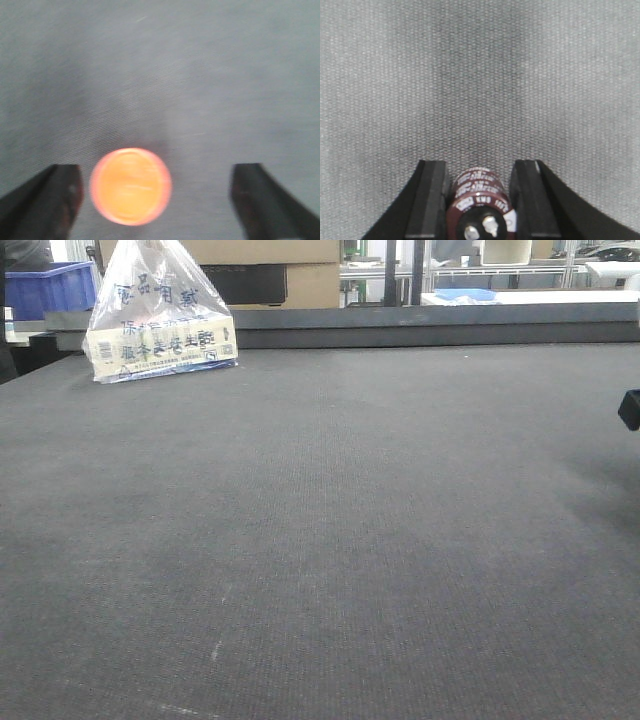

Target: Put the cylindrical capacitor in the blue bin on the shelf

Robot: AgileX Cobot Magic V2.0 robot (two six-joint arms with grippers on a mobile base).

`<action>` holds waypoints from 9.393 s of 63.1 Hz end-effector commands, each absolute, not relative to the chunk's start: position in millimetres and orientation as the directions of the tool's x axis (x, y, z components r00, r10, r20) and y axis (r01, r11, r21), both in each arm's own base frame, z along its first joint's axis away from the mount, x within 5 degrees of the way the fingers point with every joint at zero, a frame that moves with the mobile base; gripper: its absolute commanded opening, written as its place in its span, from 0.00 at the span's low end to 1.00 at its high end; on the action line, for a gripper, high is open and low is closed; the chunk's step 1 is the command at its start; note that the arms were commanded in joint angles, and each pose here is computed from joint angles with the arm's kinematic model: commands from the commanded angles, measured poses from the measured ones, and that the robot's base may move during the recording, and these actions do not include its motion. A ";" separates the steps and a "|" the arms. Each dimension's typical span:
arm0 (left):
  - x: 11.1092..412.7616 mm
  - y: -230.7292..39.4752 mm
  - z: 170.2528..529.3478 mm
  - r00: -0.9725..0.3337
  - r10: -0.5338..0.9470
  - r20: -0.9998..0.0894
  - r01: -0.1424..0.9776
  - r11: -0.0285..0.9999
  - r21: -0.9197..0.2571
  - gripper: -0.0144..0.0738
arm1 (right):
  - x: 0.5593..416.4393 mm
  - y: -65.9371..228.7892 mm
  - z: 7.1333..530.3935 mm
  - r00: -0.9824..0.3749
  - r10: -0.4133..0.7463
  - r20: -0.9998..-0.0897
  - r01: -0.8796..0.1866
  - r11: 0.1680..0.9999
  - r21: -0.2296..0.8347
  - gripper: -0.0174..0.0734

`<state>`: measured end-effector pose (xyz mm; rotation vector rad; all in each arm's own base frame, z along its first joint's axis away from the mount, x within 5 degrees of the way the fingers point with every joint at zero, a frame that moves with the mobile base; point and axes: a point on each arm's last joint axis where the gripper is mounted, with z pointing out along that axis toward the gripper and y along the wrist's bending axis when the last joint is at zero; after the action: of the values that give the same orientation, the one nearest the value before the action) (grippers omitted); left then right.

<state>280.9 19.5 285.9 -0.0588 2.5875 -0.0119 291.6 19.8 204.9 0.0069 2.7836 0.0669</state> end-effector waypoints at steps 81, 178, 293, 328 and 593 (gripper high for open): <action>273.2 20.3 298.8 -0.732 0.005 -0.681 -0.025 0.999 0.035 0.04 | 257.8 16.6 286.4 -0.755 0.030 -0.655 -0.009 0.998 0.055 0.01; 30.5 0.0 362.8 0.217 -0.004 -0.976 -0.048 0.999 -0.015 0.04 | 52.8 2.8 365.7 0.041 0.047 -0.998 -0.058 0.997 0.045 0.01; 30.6 0.0 362.9 0.218 -0.004 -0.976 -0.048 0.999 -0.015 0.04 | 52.8 2.8 365.7 0.041 0.047 -0.998 -0.058 0.997 0.045 0.01; 30.6 0.0 362.9 0.218 -0.004 -0.976 -0.048 0.999 -0.015 0.04 | 52.8 2.8 365.7 0.041 0.047 -0.998 -0.058 0.997 0.045 0.01; 30.5 0.0 363.1 0.220 -0.004 -0.975 -0.048 0.999 -0.015 0.04 | 52.8 2.8 365.7 0.041 0.047 -0.998 -0.058 0.997 0.045 0.01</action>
<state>32.3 0.3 360.2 -0.0438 1.3780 0.0410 53.8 2.9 364.7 -0.0033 1.5461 0.0866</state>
